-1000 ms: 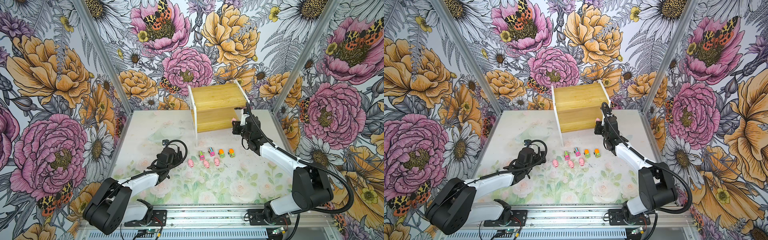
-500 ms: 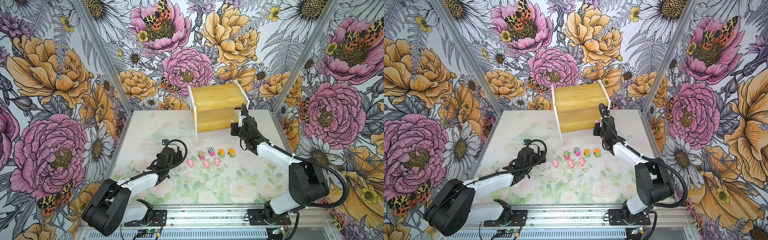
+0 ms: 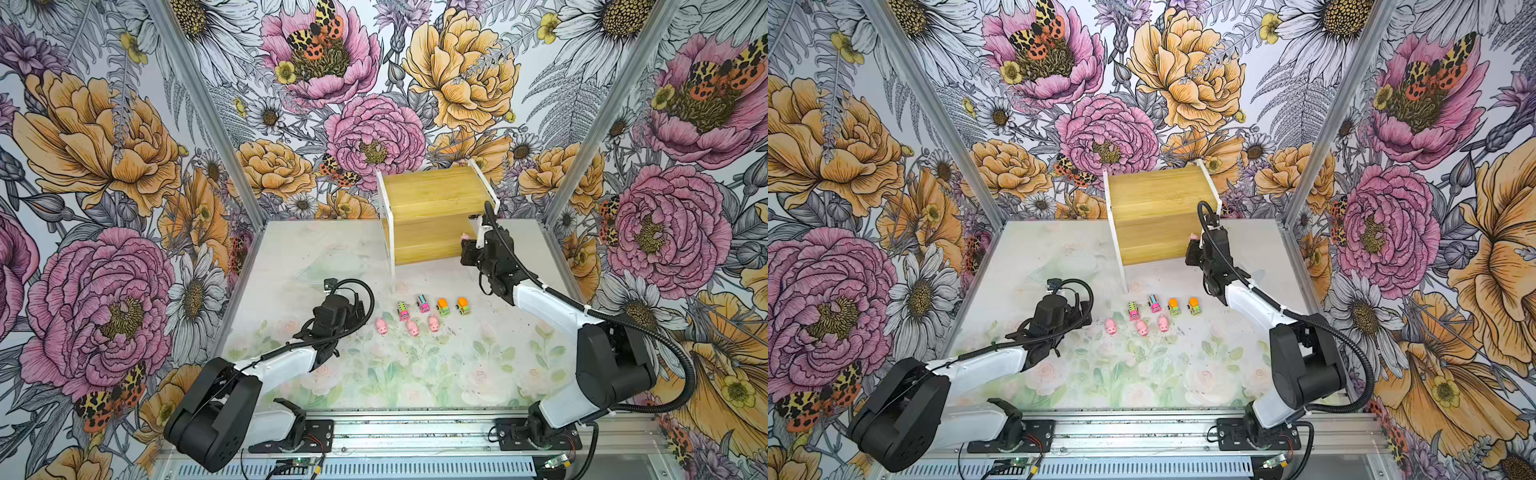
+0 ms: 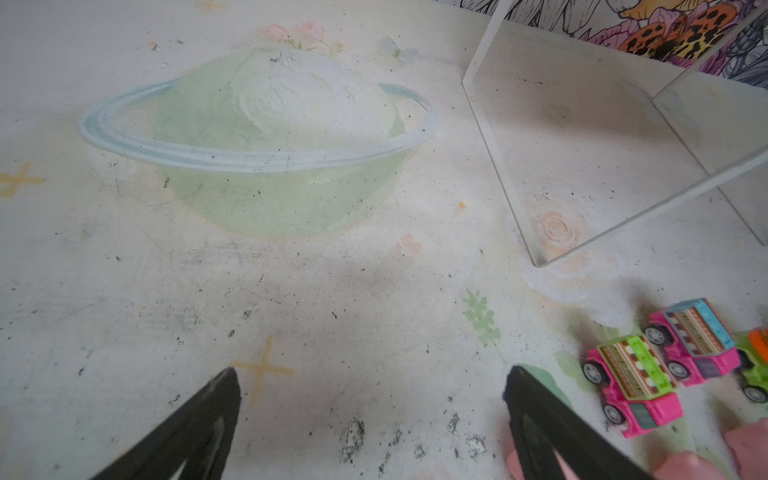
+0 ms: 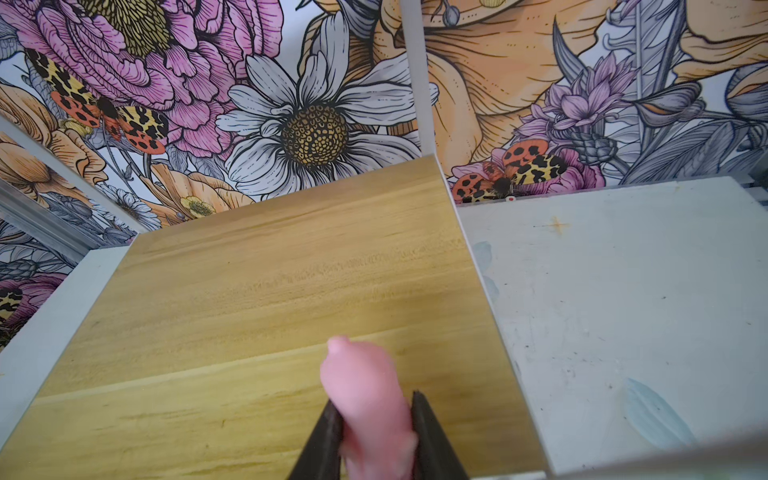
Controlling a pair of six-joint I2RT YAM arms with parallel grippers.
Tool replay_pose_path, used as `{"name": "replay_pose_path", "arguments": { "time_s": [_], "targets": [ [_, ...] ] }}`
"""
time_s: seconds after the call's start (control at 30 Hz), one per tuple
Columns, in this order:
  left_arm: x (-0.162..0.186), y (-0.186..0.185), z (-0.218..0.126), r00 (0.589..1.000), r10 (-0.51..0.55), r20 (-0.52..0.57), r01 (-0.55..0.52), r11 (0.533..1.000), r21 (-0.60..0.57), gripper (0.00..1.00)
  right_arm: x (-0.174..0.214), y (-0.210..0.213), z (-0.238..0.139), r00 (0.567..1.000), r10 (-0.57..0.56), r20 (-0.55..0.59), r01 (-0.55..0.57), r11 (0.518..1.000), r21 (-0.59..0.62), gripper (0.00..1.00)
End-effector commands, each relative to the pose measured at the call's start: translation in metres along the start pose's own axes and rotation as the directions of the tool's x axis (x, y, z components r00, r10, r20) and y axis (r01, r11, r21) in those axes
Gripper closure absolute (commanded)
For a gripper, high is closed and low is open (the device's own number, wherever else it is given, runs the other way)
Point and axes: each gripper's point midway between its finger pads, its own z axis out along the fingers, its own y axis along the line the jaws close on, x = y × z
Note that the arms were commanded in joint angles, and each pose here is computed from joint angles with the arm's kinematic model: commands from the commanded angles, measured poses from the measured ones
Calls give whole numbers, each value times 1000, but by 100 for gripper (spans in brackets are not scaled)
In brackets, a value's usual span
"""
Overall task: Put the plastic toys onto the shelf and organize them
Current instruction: 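Lower the pig onto the lower bamboo shelf and open the right gripper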
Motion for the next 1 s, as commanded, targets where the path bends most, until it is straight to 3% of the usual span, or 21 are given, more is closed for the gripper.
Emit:
{"name": "replay_pose_path", "arguments": {
  "time_s": [0.0, 0.63, 0.73, 0.97],
  "targets": [
    [-5, -1, -2, 1000, -5, 22, 5, 1000, 23, 1, -11, -4, 7, 999, 10, 33, -11, 1000, 29, 72],
    [-5, 1, -3, 1000, -14, 25, 14, 1000, 16, 1, -1, -12, 13, 1000, -24, 14, 23, 998, 63, 70],
    [-5, 1, -2, 1000, -14, 23, 14, 1000, 16, 1, 6, -14, 14, 1000, -28, 1, 28, 997, 69, 63],
    [-6, 1, -3, 1000, -15, 25, 14, 1000, 16, 1, 8, -14, 11, 999, -34, -3, 34, 997, 64, 59]
  ]
}}
